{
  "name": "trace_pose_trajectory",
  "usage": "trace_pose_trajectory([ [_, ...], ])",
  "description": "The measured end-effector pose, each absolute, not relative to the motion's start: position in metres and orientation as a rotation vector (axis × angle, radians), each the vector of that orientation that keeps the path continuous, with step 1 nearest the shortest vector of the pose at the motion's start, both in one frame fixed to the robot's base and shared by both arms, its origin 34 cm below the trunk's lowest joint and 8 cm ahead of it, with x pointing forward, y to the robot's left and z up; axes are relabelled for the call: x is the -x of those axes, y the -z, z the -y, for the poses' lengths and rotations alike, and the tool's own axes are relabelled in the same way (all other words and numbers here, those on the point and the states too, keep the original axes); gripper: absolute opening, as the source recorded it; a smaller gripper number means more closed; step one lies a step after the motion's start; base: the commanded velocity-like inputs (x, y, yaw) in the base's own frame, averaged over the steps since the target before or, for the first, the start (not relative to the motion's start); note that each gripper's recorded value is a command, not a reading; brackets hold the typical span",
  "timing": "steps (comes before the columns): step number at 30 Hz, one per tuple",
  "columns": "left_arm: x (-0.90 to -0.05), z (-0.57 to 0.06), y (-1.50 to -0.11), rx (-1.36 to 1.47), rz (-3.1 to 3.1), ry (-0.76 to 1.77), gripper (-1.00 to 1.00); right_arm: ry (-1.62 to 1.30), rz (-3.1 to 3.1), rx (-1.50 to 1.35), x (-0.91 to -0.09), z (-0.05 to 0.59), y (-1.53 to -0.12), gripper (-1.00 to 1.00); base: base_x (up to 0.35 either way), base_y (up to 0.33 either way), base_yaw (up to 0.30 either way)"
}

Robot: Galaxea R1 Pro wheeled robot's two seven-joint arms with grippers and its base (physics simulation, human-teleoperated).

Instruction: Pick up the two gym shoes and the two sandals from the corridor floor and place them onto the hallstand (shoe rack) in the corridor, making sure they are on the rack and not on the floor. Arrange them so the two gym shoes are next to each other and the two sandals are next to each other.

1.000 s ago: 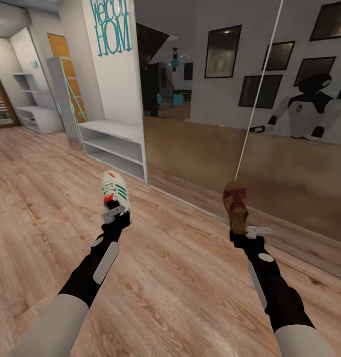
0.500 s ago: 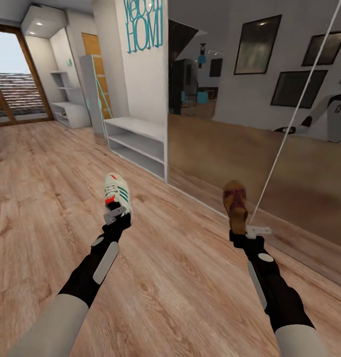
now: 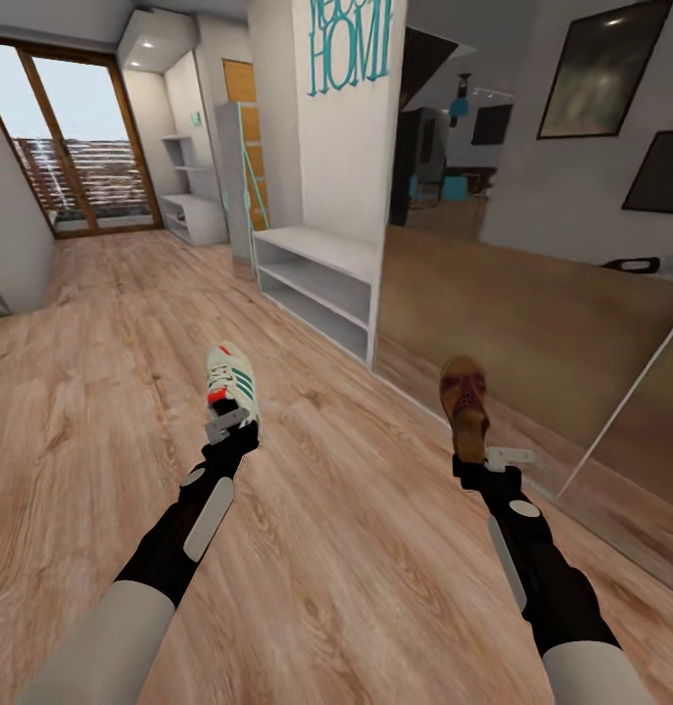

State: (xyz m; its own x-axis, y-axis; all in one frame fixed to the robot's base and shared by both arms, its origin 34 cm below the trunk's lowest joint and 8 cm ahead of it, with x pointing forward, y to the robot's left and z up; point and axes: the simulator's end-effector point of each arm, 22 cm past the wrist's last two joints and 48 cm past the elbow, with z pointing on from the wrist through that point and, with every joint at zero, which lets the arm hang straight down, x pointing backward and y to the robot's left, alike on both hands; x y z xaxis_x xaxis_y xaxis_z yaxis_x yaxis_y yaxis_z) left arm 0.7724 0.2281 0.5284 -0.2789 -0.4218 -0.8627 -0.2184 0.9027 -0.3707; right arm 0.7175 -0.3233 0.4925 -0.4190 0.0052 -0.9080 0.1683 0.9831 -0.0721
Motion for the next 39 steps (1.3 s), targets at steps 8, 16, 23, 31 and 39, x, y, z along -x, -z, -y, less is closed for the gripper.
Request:
trace_pose_trajectory([
  [8,-0.772,-0.227,-0.524,0.475,-1.875,0.211,-1.00,0.182,-2.003,-0.124,-0.717,0.324,-0.489,-1.00,0.346,0.000,0.283],
  [16,-0.773,-0.227,-0.519,0.475,-1.882,0.210,-1.00,0.184,-2.010,-0.122,-0.717,0.324,-0.484,-1.00,0.346,0.000,0.283],
  [23,-0.773,-0.227,-0.515,0.475,-1.889,0.209,-1.00,0.184,-2.017,-0.121,-0.717,0.324,-0.480,-1.00,0.346,0.000,0.283],
  [31,-0.773,-0.227,-0.510,0.476,-1.896,0.207,-1.00,0.185,-2.024,-0.121,-0.717,0.324,-0.475,-1.00,0.346,0.000,0.283],
  [39,-0.772,-0.226,-0.506,0.477,-1.902,0.207,-1.00,0.185,-2.031,-0.120,-0.716,0.323,-0.471,-1.00,0.346,0.000,0.285],
])
